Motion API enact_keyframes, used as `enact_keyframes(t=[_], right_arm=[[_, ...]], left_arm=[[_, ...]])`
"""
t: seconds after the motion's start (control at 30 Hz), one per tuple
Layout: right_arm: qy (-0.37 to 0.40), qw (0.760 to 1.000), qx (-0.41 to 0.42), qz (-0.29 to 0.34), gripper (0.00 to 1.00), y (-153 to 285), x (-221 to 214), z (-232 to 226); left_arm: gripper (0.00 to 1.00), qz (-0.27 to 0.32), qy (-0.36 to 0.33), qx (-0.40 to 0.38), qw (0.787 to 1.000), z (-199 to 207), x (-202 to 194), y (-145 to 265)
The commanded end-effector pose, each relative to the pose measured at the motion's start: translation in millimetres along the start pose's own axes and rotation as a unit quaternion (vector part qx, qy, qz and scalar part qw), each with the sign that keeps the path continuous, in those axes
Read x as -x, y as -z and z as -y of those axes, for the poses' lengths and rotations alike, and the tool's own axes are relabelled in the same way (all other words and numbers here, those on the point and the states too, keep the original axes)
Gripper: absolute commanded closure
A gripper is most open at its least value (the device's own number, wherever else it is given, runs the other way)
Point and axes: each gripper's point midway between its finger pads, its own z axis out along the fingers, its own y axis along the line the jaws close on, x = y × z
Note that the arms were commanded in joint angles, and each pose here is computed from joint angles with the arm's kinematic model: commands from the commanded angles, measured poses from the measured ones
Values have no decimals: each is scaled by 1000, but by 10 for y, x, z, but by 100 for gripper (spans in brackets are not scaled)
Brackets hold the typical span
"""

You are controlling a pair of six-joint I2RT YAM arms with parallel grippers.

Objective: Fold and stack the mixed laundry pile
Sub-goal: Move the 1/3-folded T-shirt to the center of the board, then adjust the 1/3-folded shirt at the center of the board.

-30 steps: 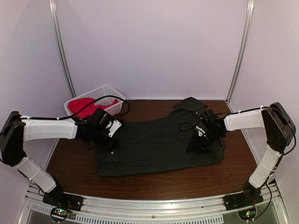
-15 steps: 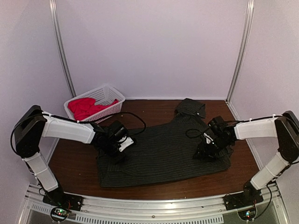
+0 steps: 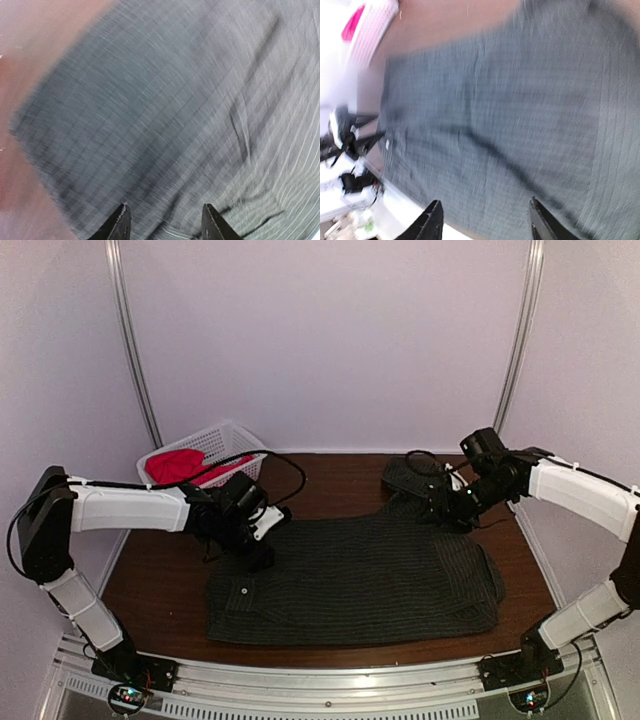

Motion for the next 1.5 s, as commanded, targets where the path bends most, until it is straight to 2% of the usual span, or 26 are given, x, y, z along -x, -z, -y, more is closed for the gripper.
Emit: enact_keyframes(t=[0.0, 0.07, 0.17, 0.3, 0.47, 0.53, 0.67, 0.97, 1.07, 1.27, 1.47], right_arm=[[66, 981, -124, 131, 36, 222, 1073, 125], [92, 971, -151, 163, 26, 201, 1524, 60], [116, 959, -196, 171, 23, -31, 2069, 80], [134, 941, -254, 181, 22, -355, 2649, 200], [107, 929, -296, 196, 15, -820, 3052, 635], [108, 926, -294, 209, 10, -975, 3147, 721], [109, 918, -294, 242, 5, -1167, 3355, 784], [110, 901, -269, 321, 6, -1383, 3697, 663], [100, 904, -260, 324, 8, -1533, 3703, 677], [71, 918, -289, 263, 12, -1824, 3399, 970], [80, 923, -327, 188, 23, -2035, 3058, 1217]], left_arm=[[47, 95, 91, -2, 991, -254, 505, 286], [42, 127, 119, -3, 985, -328, 643, 379], [37, 146, 126, 22, 981, -459, 810, 454], [37, 124, 137, 46, 982, -613, 877, 462], [37, 112, 150, 58, 981, -701, 824, 396], [37, 108, 152, 63, 981, -720, 806, 386], [37, 94, 147, 69, 982, -753, 786, 364], [37, 68, 124, 76, 987, -907, 674, 372], [37, 59, 116, 79, 988, -999, 583, 387], [37, 51, 109, 86, 989, -1106, 426, 468], [38, 36, 110, 95, 989, -1116, 234, 479]])
